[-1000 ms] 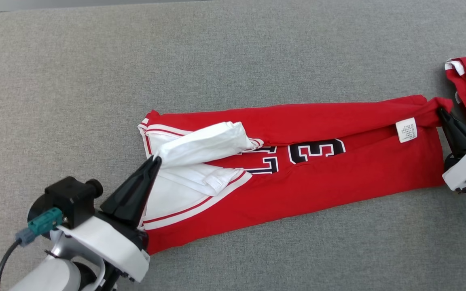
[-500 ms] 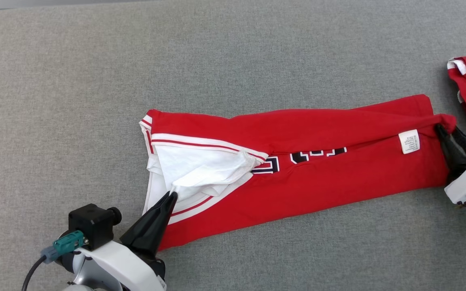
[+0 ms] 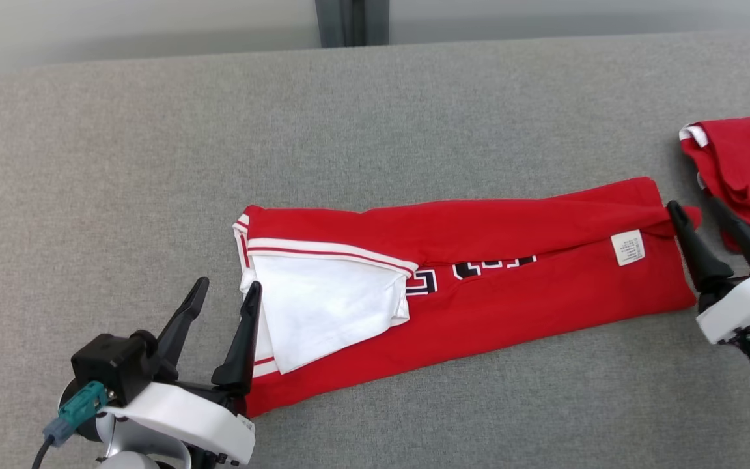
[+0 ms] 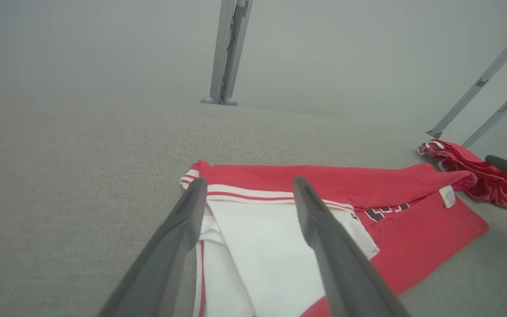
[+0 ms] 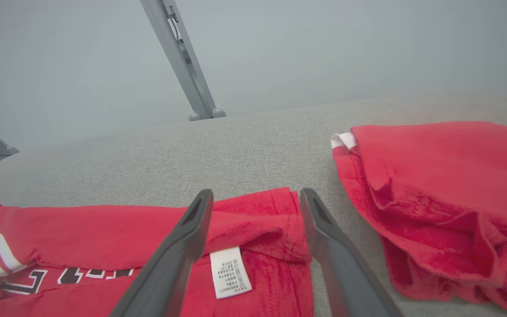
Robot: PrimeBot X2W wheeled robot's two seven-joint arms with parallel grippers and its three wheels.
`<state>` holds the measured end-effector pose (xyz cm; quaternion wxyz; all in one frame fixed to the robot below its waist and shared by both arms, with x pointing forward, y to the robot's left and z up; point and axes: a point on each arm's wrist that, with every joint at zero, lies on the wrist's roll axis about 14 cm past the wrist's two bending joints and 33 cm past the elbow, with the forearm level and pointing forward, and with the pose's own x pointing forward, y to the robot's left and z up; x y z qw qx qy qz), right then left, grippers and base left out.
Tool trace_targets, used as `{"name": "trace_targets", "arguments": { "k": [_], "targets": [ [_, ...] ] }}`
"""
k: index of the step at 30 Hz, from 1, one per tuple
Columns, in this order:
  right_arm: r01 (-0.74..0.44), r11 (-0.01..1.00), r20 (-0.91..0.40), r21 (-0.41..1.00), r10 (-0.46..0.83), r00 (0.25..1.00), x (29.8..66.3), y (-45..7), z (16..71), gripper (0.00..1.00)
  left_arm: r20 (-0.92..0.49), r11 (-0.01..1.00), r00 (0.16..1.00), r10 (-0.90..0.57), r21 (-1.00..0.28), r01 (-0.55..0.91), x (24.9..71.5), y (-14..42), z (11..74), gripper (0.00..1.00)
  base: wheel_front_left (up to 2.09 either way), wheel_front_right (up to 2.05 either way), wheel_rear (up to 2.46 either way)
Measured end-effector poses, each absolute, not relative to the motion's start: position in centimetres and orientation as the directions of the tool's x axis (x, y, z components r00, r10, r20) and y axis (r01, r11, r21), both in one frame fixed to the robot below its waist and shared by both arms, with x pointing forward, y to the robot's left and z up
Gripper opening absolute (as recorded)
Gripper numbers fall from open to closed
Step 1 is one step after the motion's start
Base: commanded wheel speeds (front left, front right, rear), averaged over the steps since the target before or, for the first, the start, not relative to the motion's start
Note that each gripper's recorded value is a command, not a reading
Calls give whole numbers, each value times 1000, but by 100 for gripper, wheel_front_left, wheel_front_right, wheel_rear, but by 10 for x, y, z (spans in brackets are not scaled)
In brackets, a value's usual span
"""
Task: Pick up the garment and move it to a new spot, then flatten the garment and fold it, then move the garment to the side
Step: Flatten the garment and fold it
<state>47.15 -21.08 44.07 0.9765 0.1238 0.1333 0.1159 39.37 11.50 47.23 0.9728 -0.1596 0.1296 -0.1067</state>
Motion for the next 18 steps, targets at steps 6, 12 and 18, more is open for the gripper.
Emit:
{"name": "trace_targets", "arguments": {
  "k": [6, 12, 18],
  "targets": [
    [-258, 932, -168, 254, 305, 937, 458, -188, 458, 100, -113, 939, 979, -169, -319, 125, 395, 121, 493, 100, 0, 0, 0],
    [-282, 921, -79, 267, 312, 947, 439, -166, 476, 100, -108, 952, 986, -130, -293, 93, 381, 119, 486, 100, 0, 0, 0],
    [-251, 931, -14, 267, 264, 964, 412, -161, 485, 100, -43, 963, 994, -98, -258, 84, 371, 121, 494, 100, 0, 0, 0]
  ]
}}
